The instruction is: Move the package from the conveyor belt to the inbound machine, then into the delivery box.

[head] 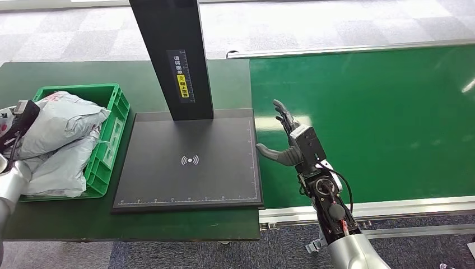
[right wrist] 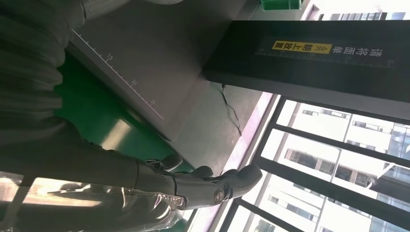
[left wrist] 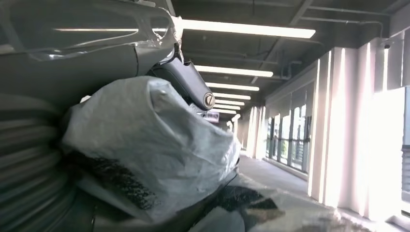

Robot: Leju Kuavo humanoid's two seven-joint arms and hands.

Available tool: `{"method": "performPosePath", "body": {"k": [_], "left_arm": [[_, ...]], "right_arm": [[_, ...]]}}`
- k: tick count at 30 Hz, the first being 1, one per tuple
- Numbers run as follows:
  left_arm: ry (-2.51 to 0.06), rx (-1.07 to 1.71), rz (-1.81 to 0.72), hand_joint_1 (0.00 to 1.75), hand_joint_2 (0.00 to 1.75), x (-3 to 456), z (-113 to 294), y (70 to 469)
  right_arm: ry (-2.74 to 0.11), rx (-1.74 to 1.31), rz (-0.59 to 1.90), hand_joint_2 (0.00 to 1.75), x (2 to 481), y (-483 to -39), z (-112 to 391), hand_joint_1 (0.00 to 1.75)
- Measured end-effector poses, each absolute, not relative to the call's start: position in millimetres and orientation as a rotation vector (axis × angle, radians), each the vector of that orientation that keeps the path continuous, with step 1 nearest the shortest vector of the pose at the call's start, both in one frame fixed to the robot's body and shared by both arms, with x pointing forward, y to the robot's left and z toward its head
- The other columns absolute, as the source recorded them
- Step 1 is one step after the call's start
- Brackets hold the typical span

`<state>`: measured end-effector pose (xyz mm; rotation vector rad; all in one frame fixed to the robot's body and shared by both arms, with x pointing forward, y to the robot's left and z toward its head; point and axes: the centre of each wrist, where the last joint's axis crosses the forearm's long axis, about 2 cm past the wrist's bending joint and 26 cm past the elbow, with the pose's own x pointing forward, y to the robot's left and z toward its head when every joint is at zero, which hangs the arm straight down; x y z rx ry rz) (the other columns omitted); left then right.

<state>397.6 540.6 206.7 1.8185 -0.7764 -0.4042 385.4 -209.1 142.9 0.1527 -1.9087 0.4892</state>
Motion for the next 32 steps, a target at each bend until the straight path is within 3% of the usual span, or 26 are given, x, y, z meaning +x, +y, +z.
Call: {"method": "performPosePath", "body": {"k": [7, 11, 20, 28, 32], "left_arm": [[-1.398, 1.808, -0.401, 0.0, 1.75, 396, 242, 536], [-1.576, 1.913, -0.253, 0.0, 1.75, 381, 262, 549], [-1.538, 2.039, 0.107, 0.0, 1.75, 350, 273, 562], [-1.45, 2.231, 0.065, 0.0, 1.75, 324, 299, 573], [-1.503, 2.228, 0.21, 0.0, 1.75, 320, 303, 573]], "right_arm": [[-1.913, 0.159, 0.495, 1.75, 385, -205, 144, 0.0], [-1.915, 0.162, 0.493, 1.75, 385, -202, 144, 0.0], [-1.916, 0.166, 0.491, 1.75, 385, -199, 143, 0.0], [-1.926, 0.169, 0.478, 1.75, 385, -198, 140, 0.0], [-1.929, 0.165, 0.471, 1.75, 384, -199, 138, 0.0]]}}
